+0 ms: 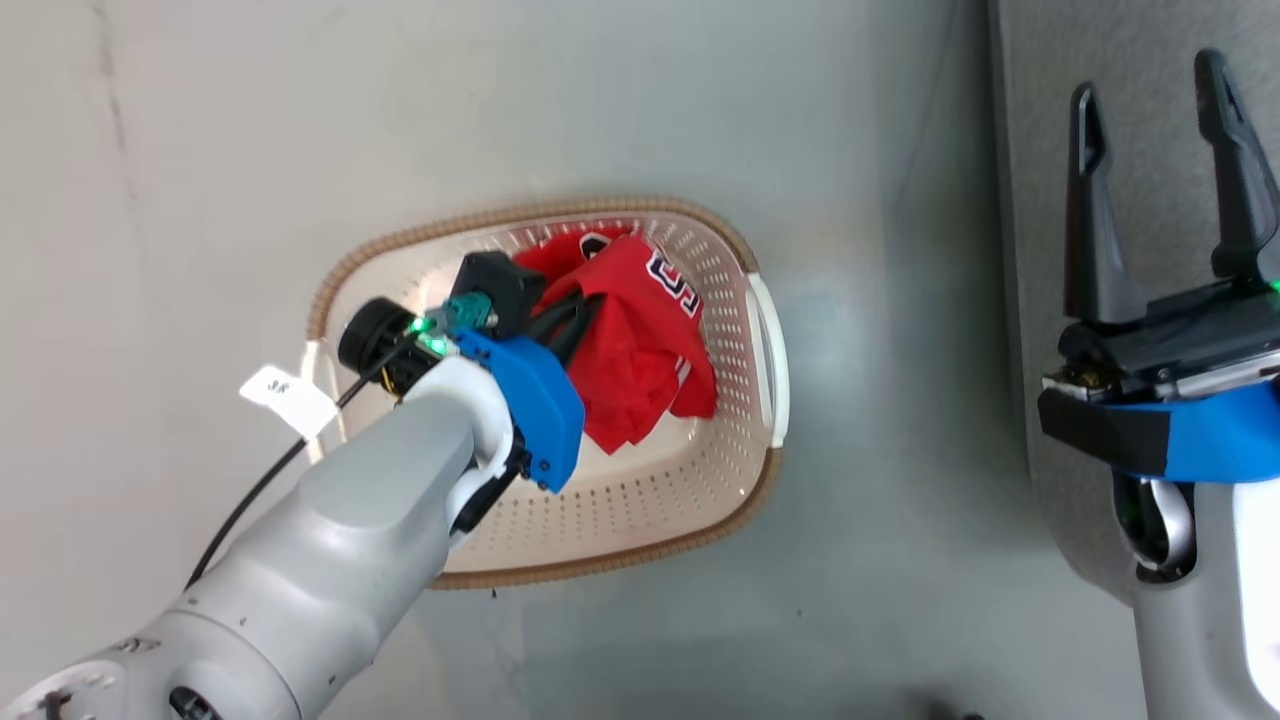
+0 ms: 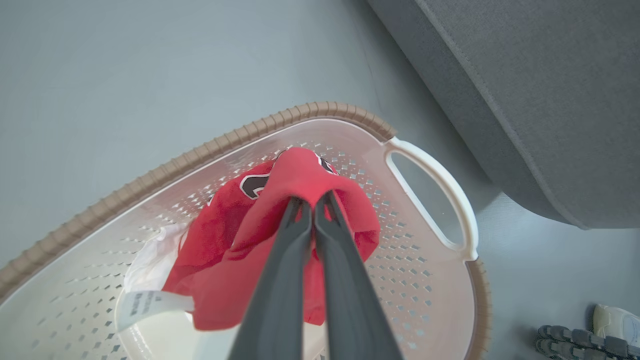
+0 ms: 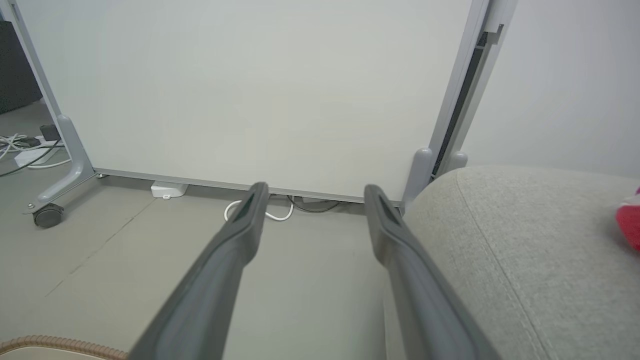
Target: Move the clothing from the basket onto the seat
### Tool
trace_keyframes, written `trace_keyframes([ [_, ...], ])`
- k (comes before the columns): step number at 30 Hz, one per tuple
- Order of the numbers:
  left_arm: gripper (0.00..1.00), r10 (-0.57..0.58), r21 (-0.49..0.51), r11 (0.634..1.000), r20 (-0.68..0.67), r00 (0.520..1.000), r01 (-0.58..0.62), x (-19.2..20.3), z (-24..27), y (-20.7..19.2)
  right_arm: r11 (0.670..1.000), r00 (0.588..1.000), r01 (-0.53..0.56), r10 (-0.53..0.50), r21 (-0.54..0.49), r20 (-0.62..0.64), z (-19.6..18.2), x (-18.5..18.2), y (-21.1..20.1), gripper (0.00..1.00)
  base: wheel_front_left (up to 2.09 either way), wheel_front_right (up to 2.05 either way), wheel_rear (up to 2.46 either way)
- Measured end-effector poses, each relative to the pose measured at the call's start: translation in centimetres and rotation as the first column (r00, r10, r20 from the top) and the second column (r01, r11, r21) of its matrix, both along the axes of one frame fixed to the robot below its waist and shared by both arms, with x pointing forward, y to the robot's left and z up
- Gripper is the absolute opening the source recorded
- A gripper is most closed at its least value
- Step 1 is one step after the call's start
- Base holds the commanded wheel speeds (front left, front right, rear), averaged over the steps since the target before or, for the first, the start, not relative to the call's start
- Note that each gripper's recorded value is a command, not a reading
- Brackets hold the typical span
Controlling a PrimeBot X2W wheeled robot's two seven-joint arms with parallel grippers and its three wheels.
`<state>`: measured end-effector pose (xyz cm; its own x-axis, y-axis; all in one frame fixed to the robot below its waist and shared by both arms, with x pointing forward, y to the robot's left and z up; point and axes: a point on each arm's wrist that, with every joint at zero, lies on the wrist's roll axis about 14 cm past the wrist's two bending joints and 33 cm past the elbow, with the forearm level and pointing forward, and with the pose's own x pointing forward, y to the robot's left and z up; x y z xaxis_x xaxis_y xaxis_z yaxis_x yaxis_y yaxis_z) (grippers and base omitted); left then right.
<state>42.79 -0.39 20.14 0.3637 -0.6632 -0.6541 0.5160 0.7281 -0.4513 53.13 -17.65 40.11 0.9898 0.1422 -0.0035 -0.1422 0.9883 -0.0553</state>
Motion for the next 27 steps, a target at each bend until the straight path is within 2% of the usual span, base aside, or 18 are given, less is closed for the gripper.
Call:
trace_keyframes([
  [8,0.0,0.047,0.006,0.999,0.137,0.989,-0.049,0.7,4.9,2.0,1.0,0.999,-0.007,0.006,0.019,0.05,4.0,-1.6,0.5,1.0,0.0,0.0,0.0],
  [15,0.0,0.076,0.01,0.997,0.263,0.962,-0.081,1.6,9.8,3.7,0.999,0.994,-0.019,0.015,0.037,0.109,7.8,-3.0,1.1,1.0,0.0,0.0,0.0],
  [23,0.0,0.129,-0.037,0.991,0.47,0.873,-0.127,4.0,17.2,5.1,0.998,0.985,-0.03,0.02,0.052,0.173,11.3,-4.7,1.5,1.0,0.0,0.0,0.0],
  [27,0.0,0.153,-0.06,0.988,0.566,0.81,-0.145,4.5,20.8,5.6,0.997,0.98,-0.037,0.023,0.069,0.198,12.7,-5.5,1.9,1.0,0.0,0.0,0.0],
])
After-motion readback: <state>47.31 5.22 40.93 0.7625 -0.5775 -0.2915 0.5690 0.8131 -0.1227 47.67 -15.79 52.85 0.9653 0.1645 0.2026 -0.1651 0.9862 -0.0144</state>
